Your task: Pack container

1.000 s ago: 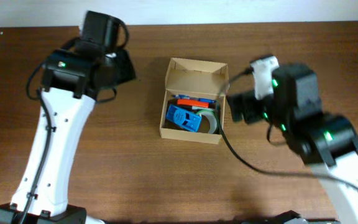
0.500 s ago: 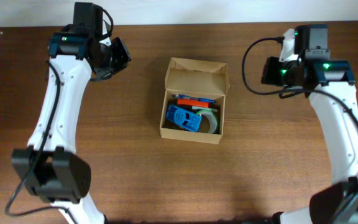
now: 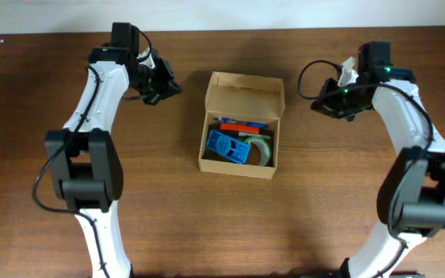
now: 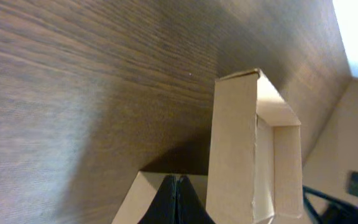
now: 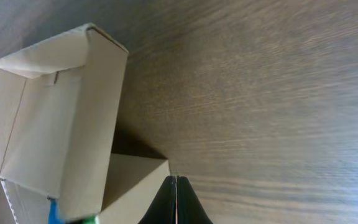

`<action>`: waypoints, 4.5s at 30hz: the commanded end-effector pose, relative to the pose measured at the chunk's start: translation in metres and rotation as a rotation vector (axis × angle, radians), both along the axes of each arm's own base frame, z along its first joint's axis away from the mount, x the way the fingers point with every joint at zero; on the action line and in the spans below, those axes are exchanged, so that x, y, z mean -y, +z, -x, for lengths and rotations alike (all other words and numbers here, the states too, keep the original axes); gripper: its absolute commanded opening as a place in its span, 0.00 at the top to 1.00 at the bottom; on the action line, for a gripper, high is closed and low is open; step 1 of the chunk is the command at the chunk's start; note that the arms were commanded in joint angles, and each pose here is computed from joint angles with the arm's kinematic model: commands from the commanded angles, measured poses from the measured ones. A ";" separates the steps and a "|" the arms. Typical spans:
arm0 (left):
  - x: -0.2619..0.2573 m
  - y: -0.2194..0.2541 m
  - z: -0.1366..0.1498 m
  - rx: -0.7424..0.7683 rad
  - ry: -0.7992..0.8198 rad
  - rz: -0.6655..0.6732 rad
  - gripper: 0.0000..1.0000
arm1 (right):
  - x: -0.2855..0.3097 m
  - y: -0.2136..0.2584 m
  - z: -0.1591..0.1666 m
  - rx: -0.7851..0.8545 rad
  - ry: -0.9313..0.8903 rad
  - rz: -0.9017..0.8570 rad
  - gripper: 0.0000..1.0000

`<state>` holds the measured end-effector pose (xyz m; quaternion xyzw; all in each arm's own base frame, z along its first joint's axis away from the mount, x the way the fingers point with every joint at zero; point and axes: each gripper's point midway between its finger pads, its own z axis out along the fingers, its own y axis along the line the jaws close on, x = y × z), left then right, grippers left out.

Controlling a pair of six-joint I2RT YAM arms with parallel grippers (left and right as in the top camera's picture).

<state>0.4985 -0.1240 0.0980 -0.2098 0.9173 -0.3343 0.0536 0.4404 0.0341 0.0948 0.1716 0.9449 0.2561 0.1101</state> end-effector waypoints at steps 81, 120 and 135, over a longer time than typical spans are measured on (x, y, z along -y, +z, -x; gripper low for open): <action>0.058 0.045 0.056 -0.002 -0.534 -0.120 0.98 | -0.163 0.076 0.041 0.306 0.573 0.007 0.96; 0.025 0.048 0.059 -0.051 -0.466 -0.453 0.98 | -0.184 -0.044 0.112 -0.061 0.684 0.461 0.96; 0.025 0.048 0.059 -0.051 -0.466 -0.452 0.98 | -0.150 -0.042 0.149 -0.255 0.654 0.543 0.96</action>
